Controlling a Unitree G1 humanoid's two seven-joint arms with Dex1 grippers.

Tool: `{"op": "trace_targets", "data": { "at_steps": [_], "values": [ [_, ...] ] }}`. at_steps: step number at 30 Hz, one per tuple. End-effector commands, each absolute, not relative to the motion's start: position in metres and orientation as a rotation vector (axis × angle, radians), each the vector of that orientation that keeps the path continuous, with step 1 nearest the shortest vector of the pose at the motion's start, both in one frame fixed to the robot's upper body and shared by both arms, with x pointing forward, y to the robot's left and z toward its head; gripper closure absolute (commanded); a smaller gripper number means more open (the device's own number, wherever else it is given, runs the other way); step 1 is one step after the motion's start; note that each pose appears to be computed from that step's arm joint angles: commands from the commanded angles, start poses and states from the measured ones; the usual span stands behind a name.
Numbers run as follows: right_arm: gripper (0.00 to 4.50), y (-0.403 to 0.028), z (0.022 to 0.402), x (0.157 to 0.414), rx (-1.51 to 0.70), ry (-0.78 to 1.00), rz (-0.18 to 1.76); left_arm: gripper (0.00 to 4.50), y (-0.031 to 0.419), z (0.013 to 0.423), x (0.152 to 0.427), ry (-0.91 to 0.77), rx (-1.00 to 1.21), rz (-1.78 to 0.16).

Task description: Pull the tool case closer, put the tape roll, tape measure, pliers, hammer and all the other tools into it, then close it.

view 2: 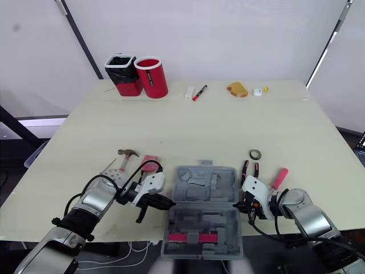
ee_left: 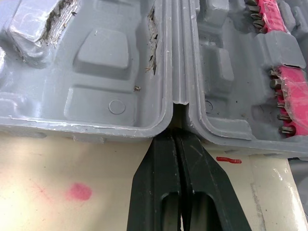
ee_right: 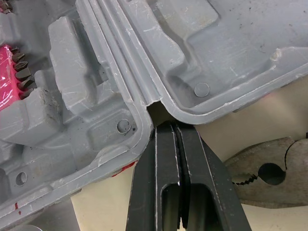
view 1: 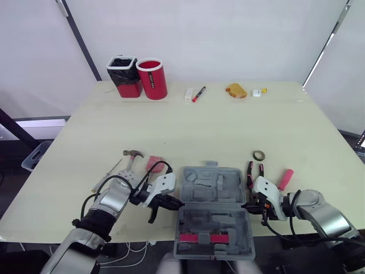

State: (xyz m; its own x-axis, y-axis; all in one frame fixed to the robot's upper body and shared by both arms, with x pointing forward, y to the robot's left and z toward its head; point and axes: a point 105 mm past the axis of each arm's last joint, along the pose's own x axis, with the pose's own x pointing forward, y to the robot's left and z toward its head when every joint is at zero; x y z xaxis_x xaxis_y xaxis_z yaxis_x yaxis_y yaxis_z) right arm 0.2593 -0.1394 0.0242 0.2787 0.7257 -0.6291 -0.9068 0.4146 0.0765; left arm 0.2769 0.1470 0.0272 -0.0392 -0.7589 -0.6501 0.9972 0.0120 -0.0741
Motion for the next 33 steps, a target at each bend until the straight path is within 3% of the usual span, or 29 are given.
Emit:
{"op": "trace_targets", "data": {
  "at_steps": [1, 9, 18, 26, 33],
  "values": [
    [4.50, -0.146, 0.025, 0.261, -0.329, 0.642, 1.089, 4.41, 0.157, 0.012, 0.267, 0.696, 0.492, -1.509],
    [4.50, -0.165, 0.036, 0.258, -0.260, 0.579, 1.019, 4.41, 0.162, 0.033, 0.270, 0.607, 0.436, -1.466],
    [4.50, -0.188, 0.064, 0.253, -0.200, 0.341, 0.918, 4.41, 0.180, 0.068, 0.262, 0.438, 0.291, -1.332],
    [4.50, -0.228, 0.082, 0.242, -0.169, 0.181, 0.722, 4.41, 0.243, 0.089, 0.253, 0.275, 0.164, -0.979],
    [4.50, -0.278, 0.082, 0.226, -0.142, 0.145, 0.516, 4.41, 0.302, 0.088, 0.232, 0.214, 0.065, -0.632]
  ]
}}
